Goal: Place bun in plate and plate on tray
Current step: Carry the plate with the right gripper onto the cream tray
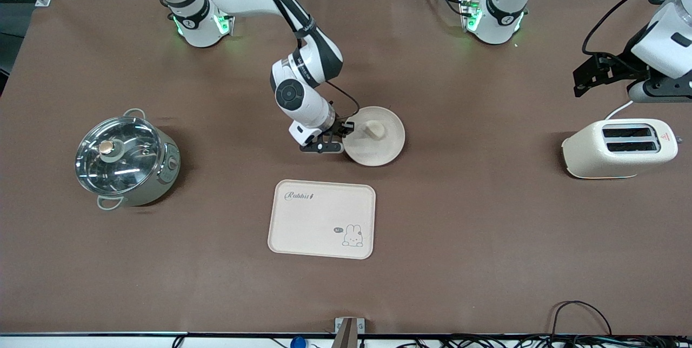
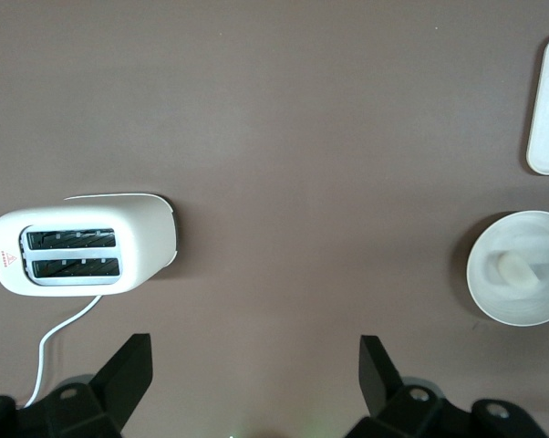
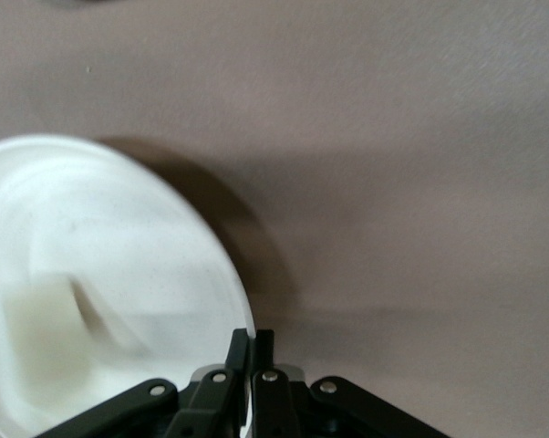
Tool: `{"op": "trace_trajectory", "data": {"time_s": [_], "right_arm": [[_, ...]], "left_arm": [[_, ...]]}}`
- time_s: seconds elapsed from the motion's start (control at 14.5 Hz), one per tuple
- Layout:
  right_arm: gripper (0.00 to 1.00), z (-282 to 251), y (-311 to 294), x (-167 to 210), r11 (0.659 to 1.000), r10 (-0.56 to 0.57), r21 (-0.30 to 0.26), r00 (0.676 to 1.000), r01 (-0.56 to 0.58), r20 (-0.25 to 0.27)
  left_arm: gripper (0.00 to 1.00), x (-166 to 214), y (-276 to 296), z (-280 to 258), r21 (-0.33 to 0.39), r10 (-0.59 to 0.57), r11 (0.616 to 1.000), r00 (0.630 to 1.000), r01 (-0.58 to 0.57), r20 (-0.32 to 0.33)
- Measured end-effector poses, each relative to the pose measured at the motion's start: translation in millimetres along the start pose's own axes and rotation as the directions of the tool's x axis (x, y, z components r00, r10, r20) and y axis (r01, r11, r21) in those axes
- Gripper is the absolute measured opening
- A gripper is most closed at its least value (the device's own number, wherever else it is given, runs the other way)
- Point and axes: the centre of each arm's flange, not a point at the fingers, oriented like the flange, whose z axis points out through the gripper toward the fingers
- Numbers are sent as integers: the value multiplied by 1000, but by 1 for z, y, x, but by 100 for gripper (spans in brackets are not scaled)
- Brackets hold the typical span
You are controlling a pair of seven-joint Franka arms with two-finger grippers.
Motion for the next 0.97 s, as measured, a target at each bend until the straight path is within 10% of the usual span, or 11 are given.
{"op": "trace_trajectory", "data": {"time_s": [0.69,0.97], "right_arm": [[4,-137,76,153,992,111,76,970,-97,-217],[4,-115,103,186,991,130,42,965,-123,-228]], "left_arm": [[100,-7,-2,-8,2,-1,1000,1000,1,-4],[100,-11,0,-13,2,2,1000,1000,-2,-11]]}}
